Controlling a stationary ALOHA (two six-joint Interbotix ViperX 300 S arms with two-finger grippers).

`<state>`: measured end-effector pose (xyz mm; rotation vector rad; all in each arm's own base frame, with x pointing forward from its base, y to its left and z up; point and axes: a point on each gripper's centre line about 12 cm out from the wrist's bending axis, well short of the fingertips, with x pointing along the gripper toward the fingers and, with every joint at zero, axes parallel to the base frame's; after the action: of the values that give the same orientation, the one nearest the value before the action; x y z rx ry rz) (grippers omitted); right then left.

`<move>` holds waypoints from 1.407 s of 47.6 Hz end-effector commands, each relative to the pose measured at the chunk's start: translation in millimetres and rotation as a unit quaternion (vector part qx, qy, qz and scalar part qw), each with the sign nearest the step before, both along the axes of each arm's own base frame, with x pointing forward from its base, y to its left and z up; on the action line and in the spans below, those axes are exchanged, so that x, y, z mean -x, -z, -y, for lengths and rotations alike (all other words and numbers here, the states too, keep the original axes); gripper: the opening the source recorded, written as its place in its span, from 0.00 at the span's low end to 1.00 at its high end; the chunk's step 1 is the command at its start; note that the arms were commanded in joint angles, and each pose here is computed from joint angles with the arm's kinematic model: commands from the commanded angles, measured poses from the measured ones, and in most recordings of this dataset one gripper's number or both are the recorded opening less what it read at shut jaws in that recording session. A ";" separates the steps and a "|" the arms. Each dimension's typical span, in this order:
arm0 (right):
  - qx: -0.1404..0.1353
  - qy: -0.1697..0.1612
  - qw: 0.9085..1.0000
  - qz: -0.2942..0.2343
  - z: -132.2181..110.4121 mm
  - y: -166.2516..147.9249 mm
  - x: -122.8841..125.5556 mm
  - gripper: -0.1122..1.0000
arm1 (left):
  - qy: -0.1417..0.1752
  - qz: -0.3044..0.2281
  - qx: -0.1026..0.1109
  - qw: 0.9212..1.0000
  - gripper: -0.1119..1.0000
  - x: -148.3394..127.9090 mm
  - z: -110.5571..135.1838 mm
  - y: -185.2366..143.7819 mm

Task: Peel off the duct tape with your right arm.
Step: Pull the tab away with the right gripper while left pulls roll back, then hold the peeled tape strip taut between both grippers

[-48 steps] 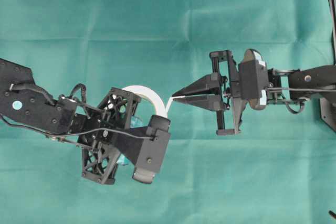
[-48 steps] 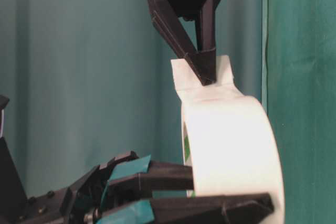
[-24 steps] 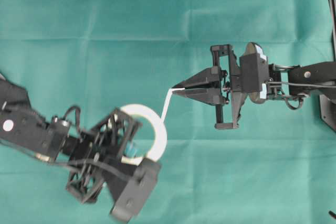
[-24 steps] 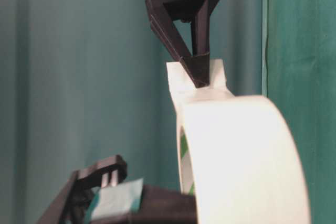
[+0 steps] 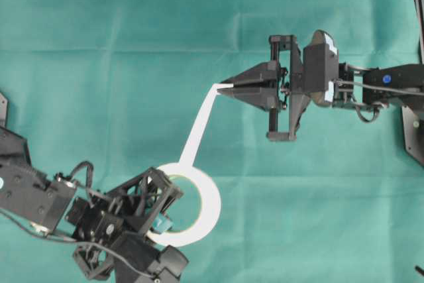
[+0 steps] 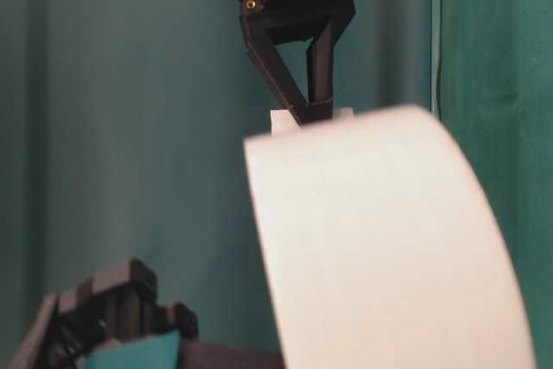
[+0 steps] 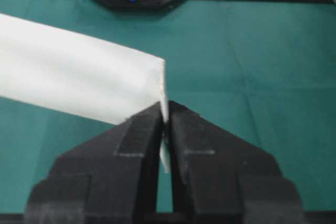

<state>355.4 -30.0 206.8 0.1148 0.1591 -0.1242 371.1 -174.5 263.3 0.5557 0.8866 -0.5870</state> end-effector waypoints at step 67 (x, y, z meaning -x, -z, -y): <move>0.006 0.084 0.996 0.012 68.6 6.9 -20.9 0.02 | 0.169 0.168 -0.026 0.971 0.28 -0.5 49.9 -49.4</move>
<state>380.7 -63.8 190.2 0.1070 0.1648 -0.1989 381.2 -197.3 284.9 0.8374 0.6016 -0.7152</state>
